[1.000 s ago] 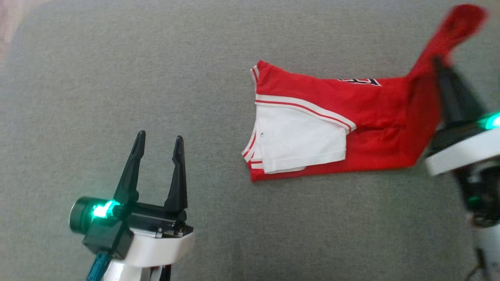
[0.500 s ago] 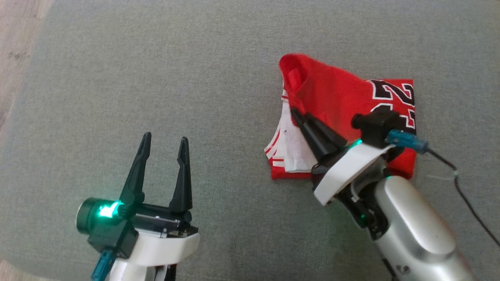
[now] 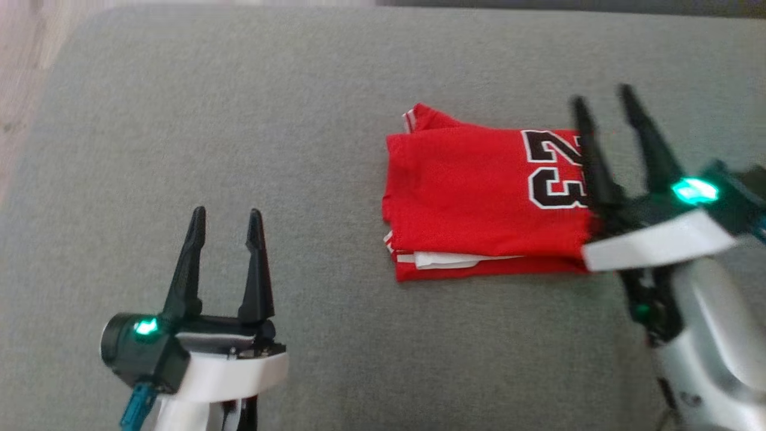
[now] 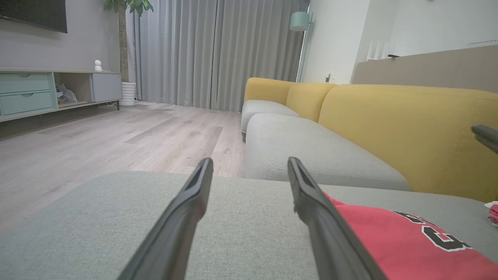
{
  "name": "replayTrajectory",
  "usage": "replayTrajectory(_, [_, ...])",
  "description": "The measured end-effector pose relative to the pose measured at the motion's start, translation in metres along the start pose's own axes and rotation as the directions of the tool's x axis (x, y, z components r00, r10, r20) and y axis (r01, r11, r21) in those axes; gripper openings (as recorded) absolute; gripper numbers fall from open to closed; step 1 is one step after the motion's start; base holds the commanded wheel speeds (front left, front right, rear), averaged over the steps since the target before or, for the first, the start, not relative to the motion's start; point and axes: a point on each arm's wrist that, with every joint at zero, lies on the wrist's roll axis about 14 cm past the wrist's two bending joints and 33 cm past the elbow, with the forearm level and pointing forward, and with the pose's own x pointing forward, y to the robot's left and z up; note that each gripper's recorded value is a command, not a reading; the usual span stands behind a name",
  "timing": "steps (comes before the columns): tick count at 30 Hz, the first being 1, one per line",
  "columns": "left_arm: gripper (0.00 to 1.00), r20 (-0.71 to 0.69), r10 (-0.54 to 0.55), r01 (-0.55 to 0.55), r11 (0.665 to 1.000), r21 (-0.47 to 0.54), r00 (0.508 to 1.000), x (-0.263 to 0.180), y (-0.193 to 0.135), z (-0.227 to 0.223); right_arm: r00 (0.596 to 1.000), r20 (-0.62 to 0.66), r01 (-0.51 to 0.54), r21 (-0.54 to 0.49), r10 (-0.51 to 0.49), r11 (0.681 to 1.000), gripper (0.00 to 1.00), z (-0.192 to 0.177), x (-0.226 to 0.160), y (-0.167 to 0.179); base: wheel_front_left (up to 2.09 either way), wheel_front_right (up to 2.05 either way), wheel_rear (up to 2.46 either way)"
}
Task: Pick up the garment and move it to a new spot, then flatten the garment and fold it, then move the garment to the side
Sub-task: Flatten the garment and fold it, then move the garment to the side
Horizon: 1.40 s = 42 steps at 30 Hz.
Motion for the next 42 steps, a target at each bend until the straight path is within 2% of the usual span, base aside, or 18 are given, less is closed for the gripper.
replayTrajectory(2, [1.0, 0.006, -0.002, 0.002, 1.0, -0.007, 1.0, -0.001, -0.001, 0.002, 0.997, 0.037, 0.063, -0.057, -0.061, 0.996, 1.0, 0.011, -0.018, -0.023, 0.0, 0.0, 0.0])
replayTrajectory(4, [1.0, 0.005, -0.005, 0.005, 1.0, -0.009, 1.0, -0.004, -0.002, 0.002, 0.99, 0.052, 0.134, -0.066, -0.131, 0.989, 1.0, 0.014, -0.038, -0.041, 0.0, 0.0, 0.0])
replayTrajectory(9, [1.0, -0.02, -0.007, 0.007, 1.0, -0.015, 1.0, -0.022, -0.005, -0.003, 0.97, 0.003, 0.242, -0.115, -0.243, 0.964, 1.0, 0.002, -0.093, -0.061, 0.0, 0.0, 0.0])
replayTrajectory(13, [1.0, -0.039, -0.013, 0.013, 1.0, -0.011, 0.999, -0.042, -0.005, -0.007, 0.959, -0.04, 0.266, -0.205, -0.279, 0.942, 1.0, -0.008, -0.135, -0.052, 0.0, 0.0, 0.0])
replayTrajectory(18, [1.0, -0.081, -0.023, 0.021, 1.0, -0.017, 0.996, -0.067, -0.004, -0.018, 0.954, -0.088, 0.26, -0.223, -0.285, 0.939, 1.0, -0.026, -0.165, -0.029, 0.0, 0.0, 0.0])
replayTrajectory(42, [1.0, -0.084, -0.042, 0.043, 0.999, 0.007, 0.996, -0.078, -0.005, -0.019, 0.948, -0.068, 0.29, -0.227, -0.312, 0.93, 1.0, -0.025, -0.183, -0.018, 0.0, 0.0, 0.0])
